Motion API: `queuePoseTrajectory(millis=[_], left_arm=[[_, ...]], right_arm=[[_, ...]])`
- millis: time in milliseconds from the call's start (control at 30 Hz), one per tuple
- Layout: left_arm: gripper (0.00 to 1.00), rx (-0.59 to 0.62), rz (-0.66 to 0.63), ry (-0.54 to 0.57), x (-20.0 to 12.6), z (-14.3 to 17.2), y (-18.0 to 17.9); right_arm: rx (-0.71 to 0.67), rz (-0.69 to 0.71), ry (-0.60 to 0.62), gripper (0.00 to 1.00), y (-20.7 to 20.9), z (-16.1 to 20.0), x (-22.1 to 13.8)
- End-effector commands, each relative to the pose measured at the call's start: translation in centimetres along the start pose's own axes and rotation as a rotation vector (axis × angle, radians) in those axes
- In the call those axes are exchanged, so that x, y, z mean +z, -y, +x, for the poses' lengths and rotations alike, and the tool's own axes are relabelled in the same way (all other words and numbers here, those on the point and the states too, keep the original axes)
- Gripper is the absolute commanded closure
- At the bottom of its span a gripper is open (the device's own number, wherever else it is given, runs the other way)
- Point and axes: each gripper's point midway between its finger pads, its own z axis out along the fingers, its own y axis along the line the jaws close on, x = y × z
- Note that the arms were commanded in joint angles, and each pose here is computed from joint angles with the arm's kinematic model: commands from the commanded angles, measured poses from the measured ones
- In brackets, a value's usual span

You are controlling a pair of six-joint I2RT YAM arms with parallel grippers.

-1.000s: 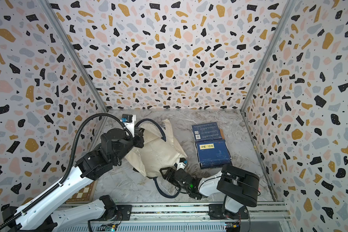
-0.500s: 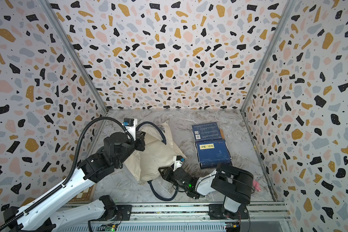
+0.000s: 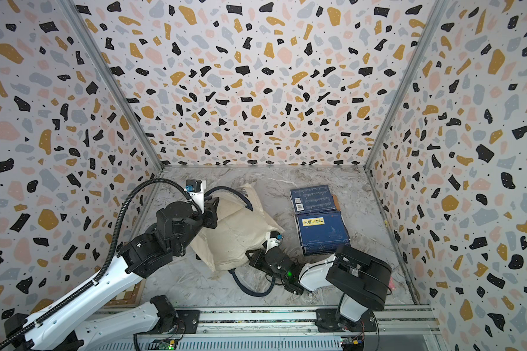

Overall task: Take out the books from the canvas bag
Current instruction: Adjust the canvas bag at the center of the board.

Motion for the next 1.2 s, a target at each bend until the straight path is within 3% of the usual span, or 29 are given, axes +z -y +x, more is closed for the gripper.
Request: queuePoseTrajectory(millis=[0, 167, 233, 333, 500, 800, 933, 1167], left_arm=[[0.43, 0.046, -0.097, 0.086, -0.9, -2.4, -2.0], [0.06, 0.029, -0.164, 0.121, -2.5, -4.5, -4.4], [0.00, 0.020, -0.178, 0.146, -3.5, -5.6, -5.2], [0.01, 0.029, -0.214, 0.154, -4.3, -5.9, -6.1], [0.01, 0.056, -0.298, 0.115, -3.9, -3.5, -7.8], [0.01, 0.045, -0.378, 0.099, -4.2, -0.4, -10.1], [0.01, 0.039, -0.388, 0.094, -4.0, 0.2, -10.5], [0.01, 0.023, -0.399, 0.102, -4.3, 0.6, -11.0]], right_arm=[[-0.095, 0.037, -0.054, 1.00, -1.0, -0.3, 0.2], [-0.168, 0.078, -0.100, 1.00, -1.5, -1.2, 0.5], [-0.198, 0.073, -0.102, 1.00, -2.5, -1.8, 0.4], [-0.279, 0.073, -0.097, 1.00, -4.7, -3.0, 0.3], [-0.396, 0.074, -0.073, 1.00, -8.2, -5.4, 0.1], [-0.487, 0.059, -0.077, 1.00, -12.2, -9.5, 0.5], [-0.469, 0.071, -0.147, 1.00, -12.1, -9.7, 1.9], [-0.490, 0.132, -0.109, 0.99, -12.6, -11.9, 2.0]])
